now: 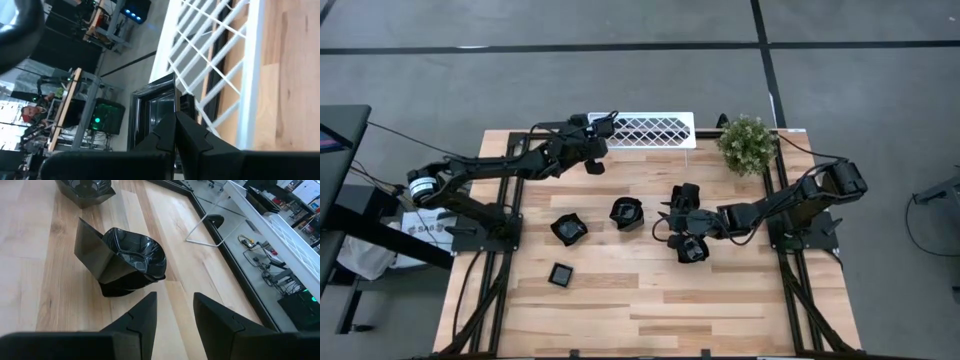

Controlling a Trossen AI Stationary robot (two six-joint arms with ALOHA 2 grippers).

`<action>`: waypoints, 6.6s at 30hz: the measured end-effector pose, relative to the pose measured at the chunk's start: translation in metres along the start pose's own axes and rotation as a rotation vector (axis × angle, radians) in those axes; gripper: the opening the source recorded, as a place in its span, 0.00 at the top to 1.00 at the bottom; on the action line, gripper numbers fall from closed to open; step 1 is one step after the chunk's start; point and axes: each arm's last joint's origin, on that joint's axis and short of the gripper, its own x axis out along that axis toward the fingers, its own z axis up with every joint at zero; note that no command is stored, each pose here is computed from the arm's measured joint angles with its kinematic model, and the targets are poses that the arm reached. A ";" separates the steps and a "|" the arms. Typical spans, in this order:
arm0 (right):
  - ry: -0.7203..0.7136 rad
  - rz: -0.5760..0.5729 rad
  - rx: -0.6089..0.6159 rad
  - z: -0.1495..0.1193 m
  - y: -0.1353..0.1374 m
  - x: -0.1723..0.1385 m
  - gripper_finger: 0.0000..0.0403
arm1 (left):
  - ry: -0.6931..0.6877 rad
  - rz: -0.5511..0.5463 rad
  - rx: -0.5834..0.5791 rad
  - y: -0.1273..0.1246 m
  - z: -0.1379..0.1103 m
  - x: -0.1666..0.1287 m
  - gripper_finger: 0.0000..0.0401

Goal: Pick & Place Mini shaped plates
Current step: Stack the right black square plate on top of the black square plate on the shelf, then stack the black square plate on top of the black square plate on the shelf

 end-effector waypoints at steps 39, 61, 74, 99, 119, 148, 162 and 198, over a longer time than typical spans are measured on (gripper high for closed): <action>0.000 0.002 0.006 0.000 0.000 0.000 0.69 | 0.035 0.002 -0.042 -0.002 -0.002 0.000 0.76; 0.000 0.002 0.010 0.000 0.000 0.000 0.70 | -0.006 -0.002 -0.100 -0.003 0.003 -0.001 0.73; 0.003 0.010 0.002 0.000 0.003 -0.002 0.69 | -0.070 0.010 -0.280 -0.008 0.033 -0.061 0.73; -0.014 0.035 -0.019 0.002 0.009 -0.007 0.69 | 0.073 -0.792 -0.110 -0.219 0.002 -0.242 0.73; -0.023 0.032 -0.016 0.003 0.009 -0.006 0.69 | 0.336 -0.862 -0.053 -0.232 0.013 -0.250 0.73; -0.007 0.036 -0.002 0.001 0.009 -0.006 0.69 | 0.381 -0.844 -0.019 -0.243 0.009 -0.244 0.73; -0.007 0.036 -0.003 0.001 0.009 -0.006 0.69 | 0.424 -0.819 -0.040 -0.245 -0.004 -0.238 0.73; -0.006 0.036 -0.003 0.001 0.009 -0.006 0.69 | 0.349 -0.875 -0.099 -0.238 0.003 -0.244 0.97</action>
